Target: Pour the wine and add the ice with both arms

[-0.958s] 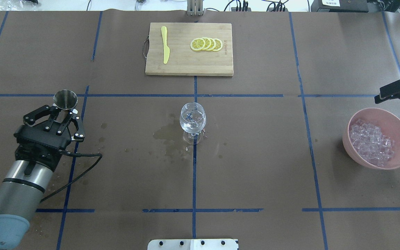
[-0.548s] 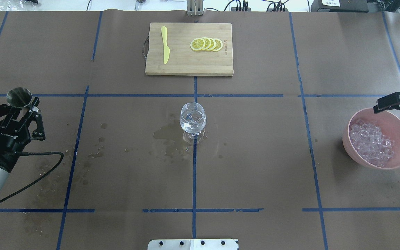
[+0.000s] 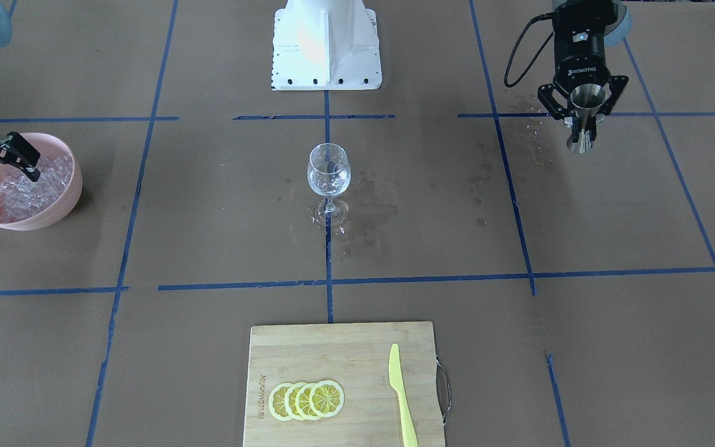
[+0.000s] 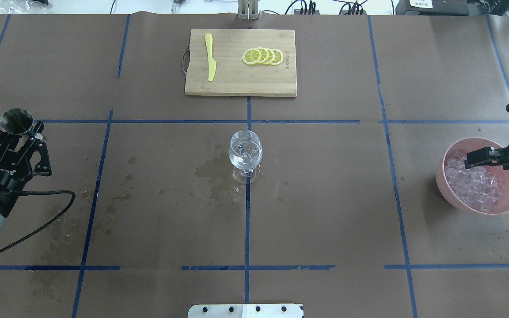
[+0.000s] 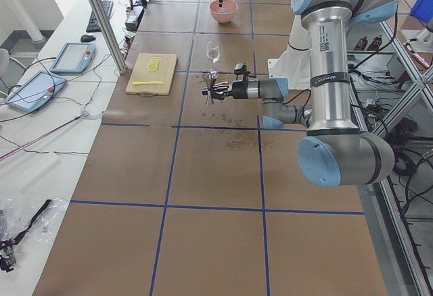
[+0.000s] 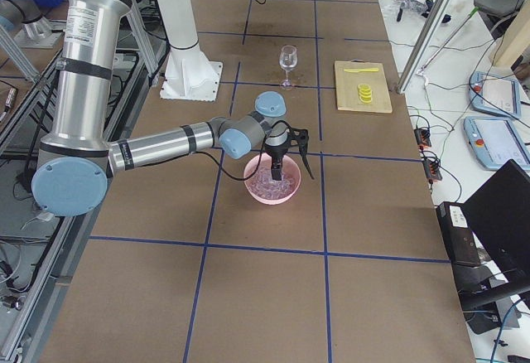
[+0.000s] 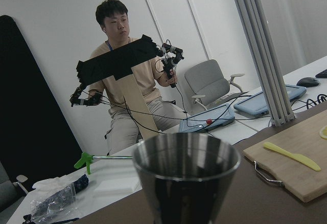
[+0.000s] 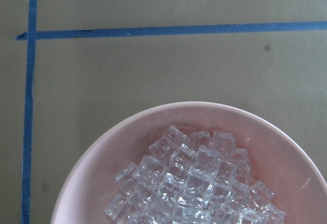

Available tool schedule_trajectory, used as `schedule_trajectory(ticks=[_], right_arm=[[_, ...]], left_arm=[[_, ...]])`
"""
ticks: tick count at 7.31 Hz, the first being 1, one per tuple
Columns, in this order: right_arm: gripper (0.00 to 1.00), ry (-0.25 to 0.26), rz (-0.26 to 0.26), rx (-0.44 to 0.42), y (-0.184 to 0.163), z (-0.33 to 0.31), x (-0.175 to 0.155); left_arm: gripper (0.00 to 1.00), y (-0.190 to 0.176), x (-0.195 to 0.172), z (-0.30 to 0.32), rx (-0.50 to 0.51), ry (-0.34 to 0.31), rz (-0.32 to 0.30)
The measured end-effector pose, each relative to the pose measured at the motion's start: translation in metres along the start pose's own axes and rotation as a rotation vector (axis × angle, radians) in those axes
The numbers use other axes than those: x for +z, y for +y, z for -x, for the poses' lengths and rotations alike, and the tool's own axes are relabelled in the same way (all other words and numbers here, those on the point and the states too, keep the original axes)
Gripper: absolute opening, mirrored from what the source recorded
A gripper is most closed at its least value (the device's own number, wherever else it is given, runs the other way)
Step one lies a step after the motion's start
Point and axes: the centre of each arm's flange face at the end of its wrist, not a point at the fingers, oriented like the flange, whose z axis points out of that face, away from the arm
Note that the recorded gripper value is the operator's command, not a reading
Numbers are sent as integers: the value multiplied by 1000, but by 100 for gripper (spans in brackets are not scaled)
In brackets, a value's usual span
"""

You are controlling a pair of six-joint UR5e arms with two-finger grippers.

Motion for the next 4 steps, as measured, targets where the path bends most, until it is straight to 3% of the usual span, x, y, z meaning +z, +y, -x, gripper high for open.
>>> schedule_trajectory(ticks=[4], right_arm=[[79, 23, 45, -12, 11, 0, 23]], left_arm=[[0, 1, 0, 0, -1, 2, 1]])
